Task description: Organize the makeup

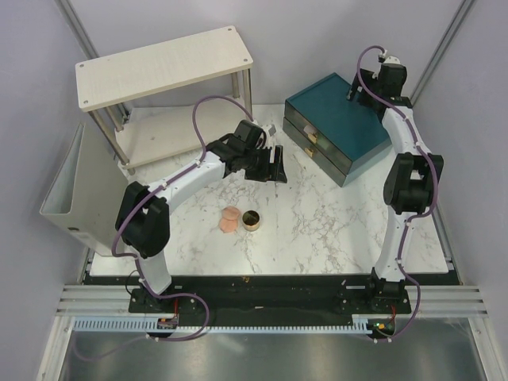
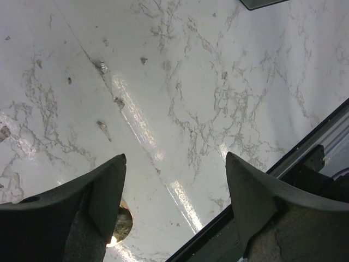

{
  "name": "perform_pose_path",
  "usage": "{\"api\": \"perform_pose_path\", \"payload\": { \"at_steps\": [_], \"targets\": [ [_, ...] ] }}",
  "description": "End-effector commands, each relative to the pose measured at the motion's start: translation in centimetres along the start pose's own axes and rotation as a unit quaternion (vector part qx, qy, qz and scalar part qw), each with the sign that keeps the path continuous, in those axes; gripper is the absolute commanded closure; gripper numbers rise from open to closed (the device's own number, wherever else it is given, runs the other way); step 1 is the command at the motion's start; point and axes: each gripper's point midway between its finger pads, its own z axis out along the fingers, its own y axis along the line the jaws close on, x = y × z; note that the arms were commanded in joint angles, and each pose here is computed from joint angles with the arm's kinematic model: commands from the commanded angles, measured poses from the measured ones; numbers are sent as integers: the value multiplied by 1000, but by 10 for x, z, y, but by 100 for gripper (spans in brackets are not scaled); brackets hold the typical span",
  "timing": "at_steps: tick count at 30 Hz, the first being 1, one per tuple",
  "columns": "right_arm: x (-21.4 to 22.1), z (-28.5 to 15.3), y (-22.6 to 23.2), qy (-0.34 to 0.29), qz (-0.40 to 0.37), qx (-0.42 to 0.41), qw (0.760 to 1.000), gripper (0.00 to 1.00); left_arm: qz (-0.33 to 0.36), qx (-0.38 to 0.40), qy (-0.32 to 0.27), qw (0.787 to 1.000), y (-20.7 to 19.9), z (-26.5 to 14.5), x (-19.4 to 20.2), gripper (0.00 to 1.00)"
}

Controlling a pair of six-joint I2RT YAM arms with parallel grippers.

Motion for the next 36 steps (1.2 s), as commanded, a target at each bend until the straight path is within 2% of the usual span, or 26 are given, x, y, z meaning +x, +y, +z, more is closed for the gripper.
{"api": "perform_pose_path", "payload": {
  "at_steps": [1,8,15,23,27,36],
  "targets": [
    [-14,19,-22,-28,4,8,1000,9,-11,22,-3,1000,-11,0,0,20],
    [-55,10,-29,-98,21,-7,995,6,-12,22,3,1000,-11,3,4,20],
    [-64,18,-60,-116,73,9,990,2,-13,27,11,999,-11,7,7,20],
    [-25,43,-47,-64,100,-66,991,2,-15,28,17,999,-10,10,9,20],
    [-10,43,-31,-38,103,-115,987,2,-14,29,19,999,-10,11,10,20],
    [19,38,-8,11,99,-160,982,2,-19,28,25,999,-9,12,14,20]
  ]
}}
